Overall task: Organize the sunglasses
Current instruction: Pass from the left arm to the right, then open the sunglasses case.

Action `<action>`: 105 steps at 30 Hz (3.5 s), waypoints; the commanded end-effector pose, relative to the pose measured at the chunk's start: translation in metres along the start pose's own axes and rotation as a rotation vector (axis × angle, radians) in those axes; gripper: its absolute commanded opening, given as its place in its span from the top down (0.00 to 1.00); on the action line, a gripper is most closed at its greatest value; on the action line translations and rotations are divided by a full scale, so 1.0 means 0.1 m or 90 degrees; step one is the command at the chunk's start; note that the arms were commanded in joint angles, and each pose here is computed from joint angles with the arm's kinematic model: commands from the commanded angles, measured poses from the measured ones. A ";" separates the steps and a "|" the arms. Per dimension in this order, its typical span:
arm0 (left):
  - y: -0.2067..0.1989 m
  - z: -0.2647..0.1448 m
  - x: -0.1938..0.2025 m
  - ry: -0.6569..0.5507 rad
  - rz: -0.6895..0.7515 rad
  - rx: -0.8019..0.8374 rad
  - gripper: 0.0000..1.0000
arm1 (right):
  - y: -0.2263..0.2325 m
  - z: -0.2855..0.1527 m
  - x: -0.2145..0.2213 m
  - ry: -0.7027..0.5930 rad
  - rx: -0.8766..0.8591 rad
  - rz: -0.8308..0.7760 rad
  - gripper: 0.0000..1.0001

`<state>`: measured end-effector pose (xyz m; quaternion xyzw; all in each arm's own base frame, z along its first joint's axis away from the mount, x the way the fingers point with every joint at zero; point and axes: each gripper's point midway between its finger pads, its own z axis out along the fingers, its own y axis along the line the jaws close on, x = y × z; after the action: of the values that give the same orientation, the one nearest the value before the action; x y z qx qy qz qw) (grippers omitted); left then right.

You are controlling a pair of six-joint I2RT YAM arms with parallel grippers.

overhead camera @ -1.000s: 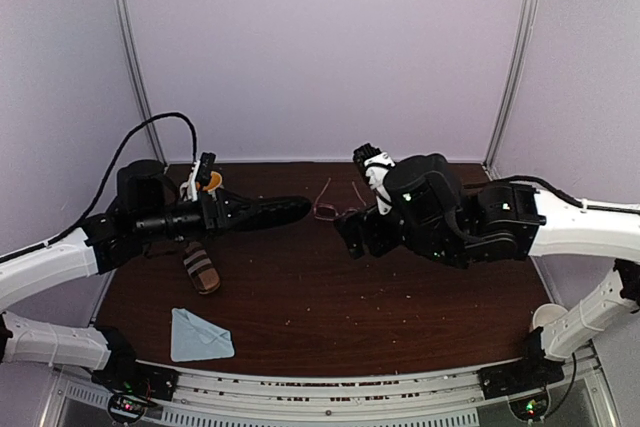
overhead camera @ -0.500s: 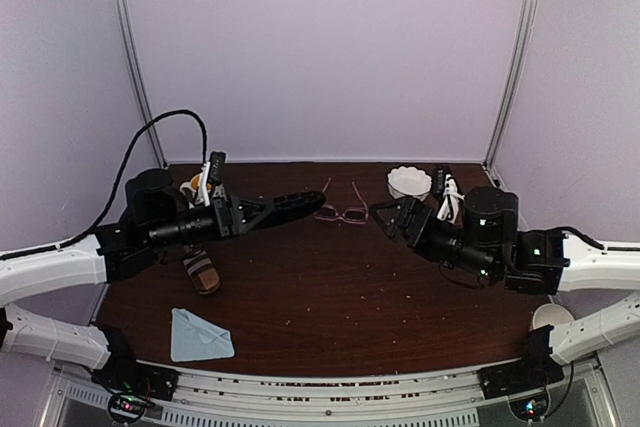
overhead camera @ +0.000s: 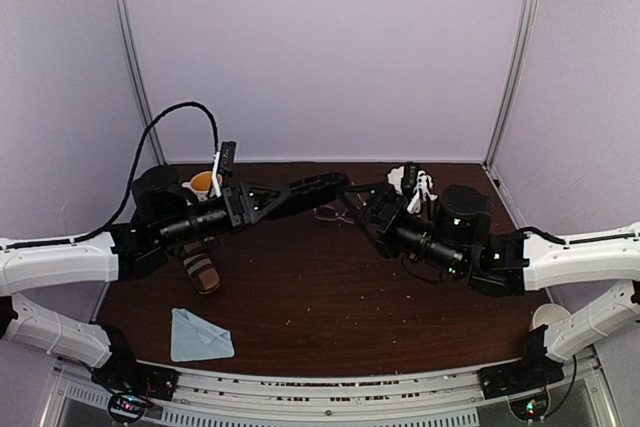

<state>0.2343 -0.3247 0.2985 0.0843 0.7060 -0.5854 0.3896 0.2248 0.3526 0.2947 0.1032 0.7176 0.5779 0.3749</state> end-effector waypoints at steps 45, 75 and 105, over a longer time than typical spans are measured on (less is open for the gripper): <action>-0.46 0.07 0.04 -0.009 -0.085 0.132 0.44 | 0.48 0.45 0.01 0.028 -0.106 -0.019 0.49; -0.79 -0.07 0.63 0.218 0.256 0.207 0.02 | 0.54 -0.33 0.34 0.252 -0.157 -0.442 0.52; -0.37 0.31 0.94 0.261 0.261 0.113 0.24 | 0.56 -0.39 0.59 0.336 -0.205 -0.423 0.58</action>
<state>0.1467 -0.3966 0.2629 0.3905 0.6786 -0.5471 0.2961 0.1536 0.3716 0.2934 -0.3274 0.7198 0.5016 0.3508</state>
